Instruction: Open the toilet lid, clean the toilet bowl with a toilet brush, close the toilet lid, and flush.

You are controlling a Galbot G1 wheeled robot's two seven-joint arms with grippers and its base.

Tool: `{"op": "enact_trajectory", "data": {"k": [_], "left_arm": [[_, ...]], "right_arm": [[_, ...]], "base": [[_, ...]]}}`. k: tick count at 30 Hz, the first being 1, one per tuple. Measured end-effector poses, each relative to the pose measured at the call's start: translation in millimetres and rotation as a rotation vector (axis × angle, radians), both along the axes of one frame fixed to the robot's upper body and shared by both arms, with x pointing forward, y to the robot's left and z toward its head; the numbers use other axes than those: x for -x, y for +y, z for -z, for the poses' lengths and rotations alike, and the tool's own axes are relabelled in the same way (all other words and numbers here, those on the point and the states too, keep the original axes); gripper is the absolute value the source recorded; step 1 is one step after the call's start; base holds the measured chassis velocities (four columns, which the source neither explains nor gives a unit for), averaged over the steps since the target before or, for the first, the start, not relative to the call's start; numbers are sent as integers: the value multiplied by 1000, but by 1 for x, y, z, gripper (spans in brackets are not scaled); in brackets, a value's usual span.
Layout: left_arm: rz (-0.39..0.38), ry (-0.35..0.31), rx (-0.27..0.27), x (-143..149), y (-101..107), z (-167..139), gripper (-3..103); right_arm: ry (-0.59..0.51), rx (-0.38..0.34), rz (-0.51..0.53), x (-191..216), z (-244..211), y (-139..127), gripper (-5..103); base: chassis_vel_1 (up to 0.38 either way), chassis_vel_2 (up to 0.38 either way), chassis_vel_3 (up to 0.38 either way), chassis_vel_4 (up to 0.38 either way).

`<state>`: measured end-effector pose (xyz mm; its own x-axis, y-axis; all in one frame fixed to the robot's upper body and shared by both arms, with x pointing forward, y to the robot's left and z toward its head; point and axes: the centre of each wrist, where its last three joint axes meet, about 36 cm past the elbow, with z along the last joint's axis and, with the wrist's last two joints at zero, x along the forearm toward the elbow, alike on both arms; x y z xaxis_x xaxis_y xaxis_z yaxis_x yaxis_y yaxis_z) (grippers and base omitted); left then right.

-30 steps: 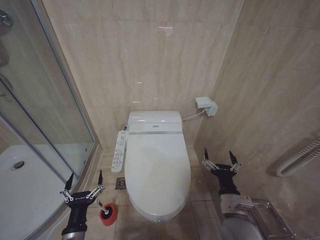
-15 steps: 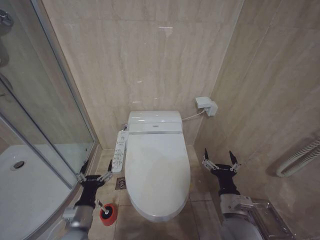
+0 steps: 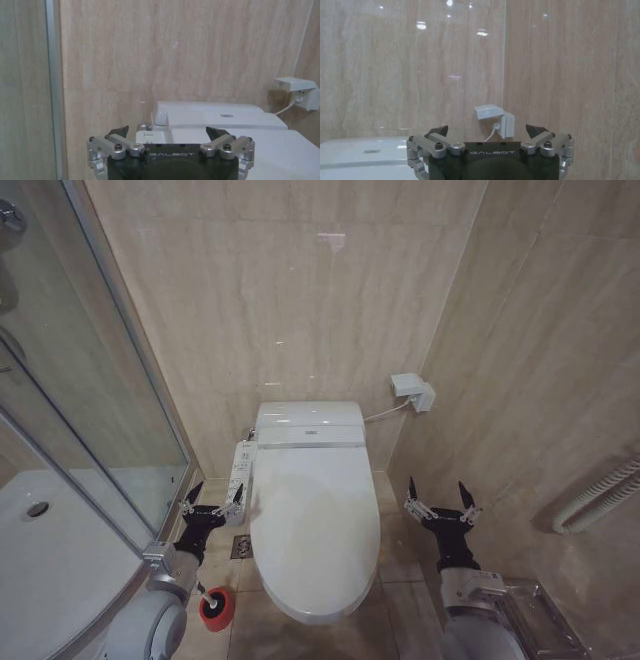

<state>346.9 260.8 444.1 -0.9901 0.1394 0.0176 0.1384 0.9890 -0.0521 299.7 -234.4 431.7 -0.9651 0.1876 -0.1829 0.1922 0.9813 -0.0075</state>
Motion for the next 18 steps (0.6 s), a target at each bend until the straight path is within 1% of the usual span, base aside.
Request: {"op": "enact_trajectory", "data": {"k": [3,4,6,7,8,9,10,11,13,15,16,17,18], "left_arm": [[2,-6,-4,2,-1,-3,100],[0,-25,-15,7,-3,-10,100],[-10,-88,-45,23,-10,-27,100],[-10,-88,-45,23,-10,-27,100],[-15,-117,-58,31,-13,-35,100],[-23,-160,-76,42,-17,-47,100],[-23,-160,-76,42,-17,-47,100],[-30,-199,-89,51,-21,-58,100],[-50,-215,-100,55,-22,-53,100],[-69,-206,-108,53,-21,-40,100],[-69,-206,-108,53,-21,-40,100],[-90,-195,-110,50,-19,-25,100],[-98,-187,-109,49,-18,-16,100]], "right_arm": [[0,0,0,0,0,0,100],[0,0,0,0,0,0,100],[0,0,0,0,0,0,100],[0,0,0,0,0,0,100],[0,0,0,0,0,0,100],[0,0,0,0,0,0,100],[0,0,0,0,0,0,100],[0,0,0,0,0,0,100],[0,0,0,0,0,0,100],[0,0,0,0,0,0,100],[0,0,0,0,0,0,100],[0,0,0,0,0,0,100],[0,0,0,0,0,0,100]], "base": [[0,0,0,0],[0,0,0,0],[0,0,0,0],[0,0,0,0],[0,0,0,0],[0,0,0,0],[0,0,0,0],[0,0,0,0],[0,0,0,0],[0,0,0,0],[0,0,0,0],[0,0,0,0],[0,0,0,0]]}}
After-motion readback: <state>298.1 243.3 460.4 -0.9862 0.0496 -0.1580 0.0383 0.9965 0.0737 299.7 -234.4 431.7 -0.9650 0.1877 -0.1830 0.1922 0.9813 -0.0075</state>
